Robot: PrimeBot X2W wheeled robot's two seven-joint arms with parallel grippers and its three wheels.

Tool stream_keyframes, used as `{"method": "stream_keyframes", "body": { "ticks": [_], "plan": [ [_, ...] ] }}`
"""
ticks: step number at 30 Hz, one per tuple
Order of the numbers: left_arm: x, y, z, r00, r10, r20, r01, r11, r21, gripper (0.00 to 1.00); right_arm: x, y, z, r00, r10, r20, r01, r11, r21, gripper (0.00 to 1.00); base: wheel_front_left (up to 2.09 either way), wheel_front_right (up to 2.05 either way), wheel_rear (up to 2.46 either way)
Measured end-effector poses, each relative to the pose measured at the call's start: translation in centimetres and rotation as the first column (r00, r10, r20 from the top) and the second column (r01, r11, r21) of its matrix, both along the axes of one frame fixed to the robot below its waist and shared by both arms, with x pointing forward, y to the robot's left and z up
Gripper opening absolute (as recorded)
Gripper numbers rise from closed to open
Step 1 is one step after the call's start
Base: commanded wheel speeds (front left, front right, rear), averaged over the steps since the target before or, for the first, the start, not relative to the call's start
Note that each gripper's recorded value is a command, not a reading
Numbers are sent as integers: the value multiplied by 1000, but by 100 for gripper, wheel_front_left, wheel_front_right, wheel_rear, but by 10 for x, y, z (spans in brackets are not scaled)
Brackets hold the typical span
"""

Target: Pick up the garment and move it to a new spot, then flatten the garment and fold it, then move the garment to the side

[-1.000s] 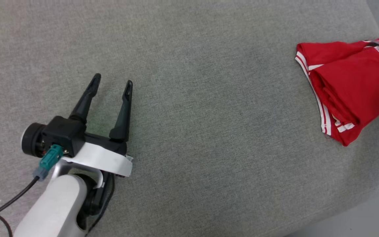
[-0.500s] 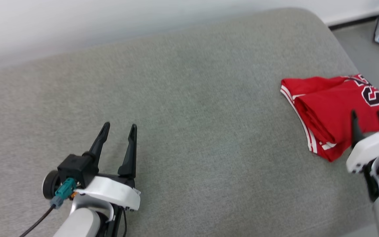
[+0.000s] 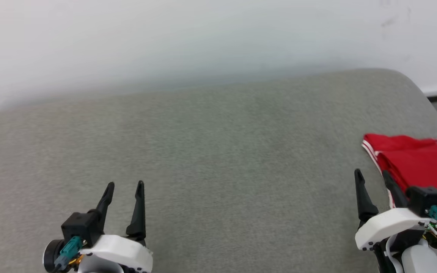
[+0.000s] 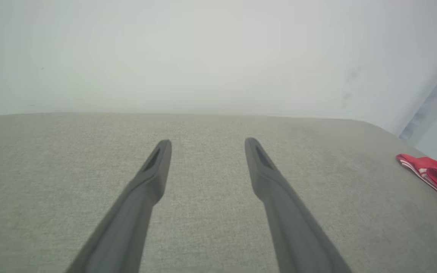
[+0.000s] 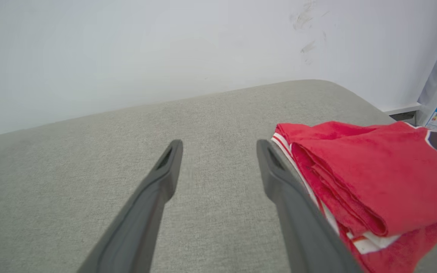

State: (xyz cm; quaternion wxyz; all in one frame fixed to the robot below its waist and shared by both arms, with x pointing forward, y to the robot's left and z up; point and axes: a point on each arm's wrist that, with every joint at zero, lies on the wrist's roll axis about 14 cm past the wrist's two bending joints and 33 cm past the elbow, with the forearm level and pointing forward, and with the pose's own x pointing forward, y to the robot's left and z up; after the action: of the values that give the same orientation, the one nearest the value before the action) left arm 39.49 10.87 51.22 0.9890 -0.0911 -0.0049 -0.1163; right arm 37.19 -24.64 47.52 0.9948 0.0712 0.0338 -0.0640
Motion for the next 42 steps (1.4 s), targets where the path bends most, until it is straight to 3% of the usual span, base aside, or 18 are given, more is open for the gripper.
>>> {"method": "stream_keyframes", "body": {
  "ticks": [8,13,23,41,42],
  "plan": [
    [-24,58,11,987,159,37,-161,986,38,100,-1,48,46,985,139,105,-137,990,-33,100,0,0,0],
    [-33,74,12,980,194,46,-196,979,55,100,-16,61,63,976,185,115,-175,980,-90,100,0,0,0],
    [-44,69,4,984,177,29,-178,982,59,100,-49,64,62,979,193,67,-188,980,-72,100,0,0,0],
    [-45,67,0,984,175,15,-175,983,59,100,-52,64,62,979,192,70,-188,980,-61,100,0,0,0],
    [-45,67,0,985,174,14,-175,983,57,0,-52,64,62,979,192,71,-188,980,-60,0,0,0,0]
  ]
}}
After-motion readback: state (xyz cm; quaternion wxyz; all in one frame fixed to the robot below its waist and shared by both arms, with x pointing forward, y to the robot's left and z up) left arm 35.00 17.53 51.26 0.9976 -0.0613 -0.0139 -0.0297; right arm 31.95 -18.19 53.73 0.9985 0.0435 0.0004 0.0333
